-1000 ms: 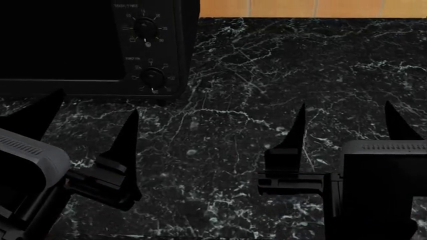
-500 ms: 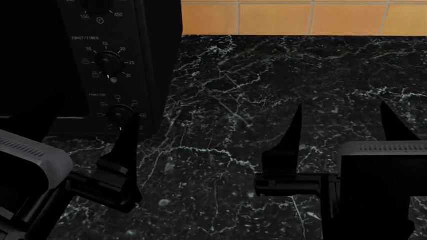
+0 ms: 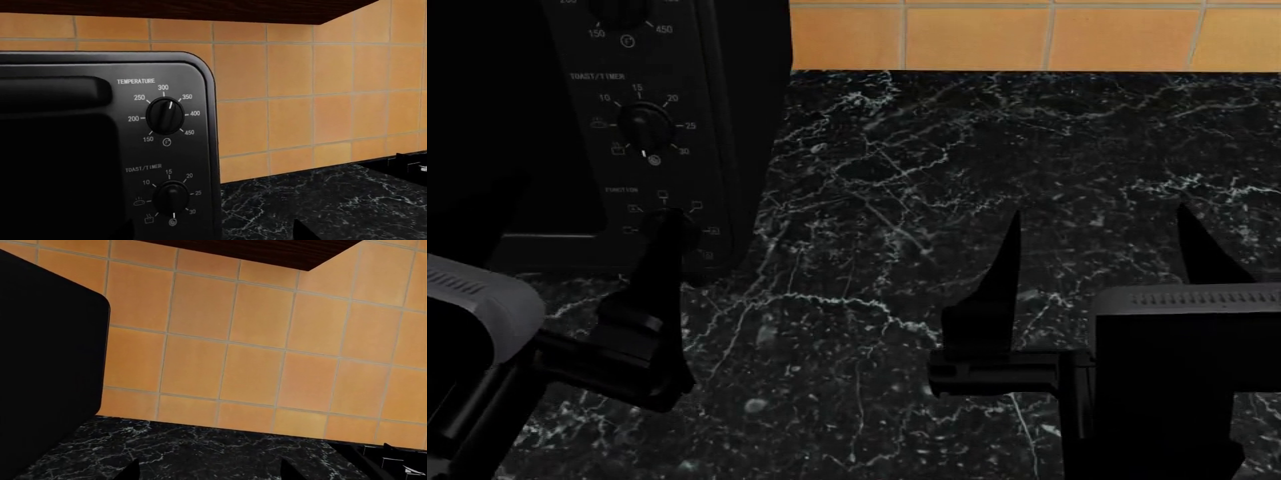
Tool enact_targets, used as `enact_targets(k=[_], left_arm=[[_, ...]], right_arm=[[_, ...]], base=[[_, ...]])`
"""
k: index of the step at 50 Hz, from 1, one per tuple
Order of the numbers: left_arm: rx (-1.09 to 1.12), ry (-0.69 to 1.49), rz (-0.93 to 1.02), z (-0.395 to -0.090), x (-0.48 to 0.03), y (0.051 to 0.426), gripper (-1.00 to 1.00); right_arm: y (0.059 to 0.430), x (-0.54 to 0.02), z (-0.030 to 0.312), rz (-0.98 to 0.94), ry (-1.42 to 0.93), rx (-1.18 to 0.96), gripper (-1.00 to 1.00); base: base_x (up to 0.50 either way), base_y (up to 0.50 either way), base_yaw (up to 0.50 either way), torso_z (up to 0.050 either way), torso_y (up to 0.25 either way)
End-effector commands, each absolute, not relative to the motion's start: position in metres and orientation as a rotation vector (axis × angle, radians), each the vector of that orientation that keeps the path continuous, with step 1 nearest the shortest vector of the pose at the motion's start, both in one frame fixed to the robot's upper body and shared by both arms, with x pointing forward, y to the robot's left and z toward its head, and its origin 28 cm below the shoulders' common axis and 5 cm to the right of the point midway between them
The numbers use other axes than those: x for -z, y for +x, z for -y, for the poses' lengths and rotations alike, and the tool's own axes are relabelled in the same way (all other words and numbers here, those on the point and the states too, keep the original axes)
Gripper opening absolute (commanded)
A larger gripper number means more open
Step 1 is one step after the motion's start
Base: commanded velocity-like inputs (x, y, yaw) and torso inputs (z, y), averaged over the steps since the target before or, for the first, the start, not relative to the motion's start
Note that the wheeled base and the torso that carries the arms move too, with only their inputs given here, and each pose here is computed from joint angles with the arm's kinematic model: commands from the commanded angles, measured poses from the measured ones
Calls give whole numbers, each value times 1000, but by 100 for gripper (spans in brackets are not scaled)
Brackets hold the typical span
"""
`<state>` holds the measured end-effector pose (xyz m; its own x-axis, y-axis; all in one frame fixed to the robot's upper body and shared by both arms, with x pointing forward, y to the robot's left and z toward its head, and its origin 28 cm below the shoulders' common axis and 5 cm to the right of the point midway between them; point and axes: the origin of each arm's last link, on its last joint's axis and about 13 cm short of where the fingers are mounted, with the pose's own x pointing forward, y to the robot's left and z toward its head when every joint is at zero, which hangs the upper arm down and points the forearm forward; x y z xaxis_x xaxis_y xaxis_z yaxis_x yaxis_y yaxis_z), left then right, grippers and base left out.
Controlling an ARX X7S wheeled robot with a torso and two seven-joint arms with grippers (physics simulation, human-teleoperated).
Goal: Decrease the toaster oven temperature.
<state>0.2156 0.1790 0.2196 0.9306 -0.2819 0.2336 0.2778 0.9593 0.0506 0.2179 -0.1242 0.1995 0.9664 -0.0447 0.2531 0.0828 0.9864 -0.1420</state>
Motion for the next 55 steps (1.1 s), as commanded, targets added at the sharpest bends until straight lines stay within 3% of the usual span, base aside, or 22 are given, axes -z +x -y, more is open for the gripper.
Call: enact_targets(k=[1,10,20,27,55], left_arm=[[260,39,263,-178,-243,218,100],[288,164,327,-172,-272,238,100],[308,225,275,-168,-283,260,100],[219,280,259,-167,-283,277,100],[163,266,149,-166,-282,316,100]], right_arm=[[217,-197,124,251,-146,61,100],[220,-196,123,247,-144,53,100],[223,-192,124,239,-138,51,100],[225,-188,125,231,-128,46,100],[232,-176,125,205,-114,30,100]], base=[[0,0,0,0,0],[0,0,0,0,0],[0,0,0,0,0],[0,0,0,0,0],[0,0,0,0,0]])
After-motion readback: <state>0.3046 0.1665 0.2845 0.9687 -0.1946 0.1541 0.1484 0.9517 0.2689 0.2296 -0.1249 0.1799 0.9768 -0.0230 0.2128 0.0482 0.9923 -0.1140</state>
